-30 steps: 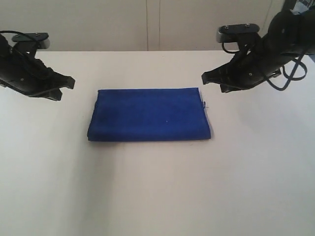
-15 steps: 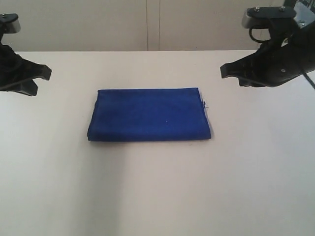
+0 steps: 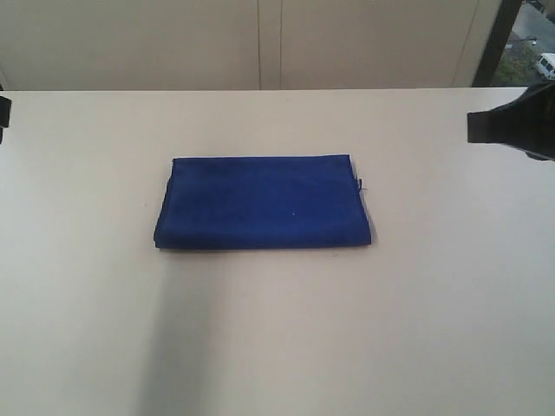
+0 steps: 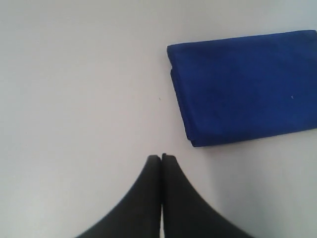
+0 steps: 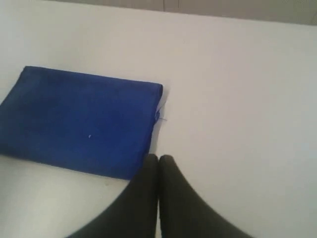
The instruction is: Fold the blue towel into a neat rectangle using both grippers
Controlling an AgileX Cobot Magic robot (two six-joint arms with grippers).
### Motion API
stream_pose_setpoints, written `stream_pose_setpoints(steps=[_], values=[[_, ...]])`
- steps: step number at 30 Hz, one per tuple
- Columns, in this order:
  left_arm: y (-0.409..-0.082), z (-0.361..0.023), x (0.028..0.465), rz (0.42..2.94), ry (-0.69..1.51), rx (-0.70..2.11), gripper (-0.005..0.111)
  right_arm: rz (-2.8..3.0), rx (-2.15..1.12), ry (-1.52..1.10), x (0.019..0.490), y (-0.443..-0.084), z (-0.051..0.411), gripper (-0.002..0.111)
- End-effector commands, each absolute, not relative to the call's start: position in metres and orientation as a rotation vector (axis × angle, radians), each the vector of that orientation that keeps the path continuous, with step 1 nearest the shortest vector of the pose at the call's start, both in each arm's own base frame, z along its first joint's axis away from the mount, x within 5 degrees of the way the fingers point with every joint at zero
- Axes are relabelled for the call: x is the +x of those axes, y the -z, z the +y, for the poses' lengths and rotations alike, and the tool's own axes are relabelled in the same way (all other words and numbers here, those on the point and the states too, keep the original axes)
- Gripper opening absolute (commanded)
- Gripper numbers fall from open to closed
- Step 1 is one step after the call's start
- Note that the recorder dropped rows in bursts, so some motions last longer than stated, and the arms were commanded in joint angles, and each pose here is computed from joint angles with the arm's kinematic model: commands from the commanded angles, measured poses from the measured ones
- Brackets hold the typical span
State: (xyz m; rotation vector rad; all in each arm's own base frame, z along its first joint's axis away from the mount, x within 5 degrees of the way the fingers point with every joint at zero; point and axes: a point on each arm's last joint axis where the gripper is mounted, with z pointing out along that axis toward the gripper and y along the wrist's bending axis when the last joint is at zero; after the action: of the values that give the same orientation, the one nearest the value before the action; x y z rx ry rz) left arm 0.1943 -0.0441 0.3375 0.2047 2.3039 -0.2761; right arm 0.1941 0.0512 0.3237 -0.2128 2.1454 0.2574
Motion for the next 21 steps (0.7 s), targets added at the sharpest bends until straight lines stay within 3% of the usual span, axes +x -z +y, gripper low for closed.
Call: stream_pose_setpoints(steps=[1,13,21], values=[[-0.342,-0.039,0.164,2.247,0.283,0.199,0.000,2.033,-0.207,-0.248,0.162,-0.334,0.042,0.000],[-0.339,-0.029,0.093,2.084,0.285,0.212,0.000,1.807,-0.201,-0.263,0.082,-0.334,0.025,0.000],[-0.334,-0.026,0.079,2.052,0.270,0.218,0.000,1.773,-0.206,-0.267,0.060,-0.321,0.021,0.000]])
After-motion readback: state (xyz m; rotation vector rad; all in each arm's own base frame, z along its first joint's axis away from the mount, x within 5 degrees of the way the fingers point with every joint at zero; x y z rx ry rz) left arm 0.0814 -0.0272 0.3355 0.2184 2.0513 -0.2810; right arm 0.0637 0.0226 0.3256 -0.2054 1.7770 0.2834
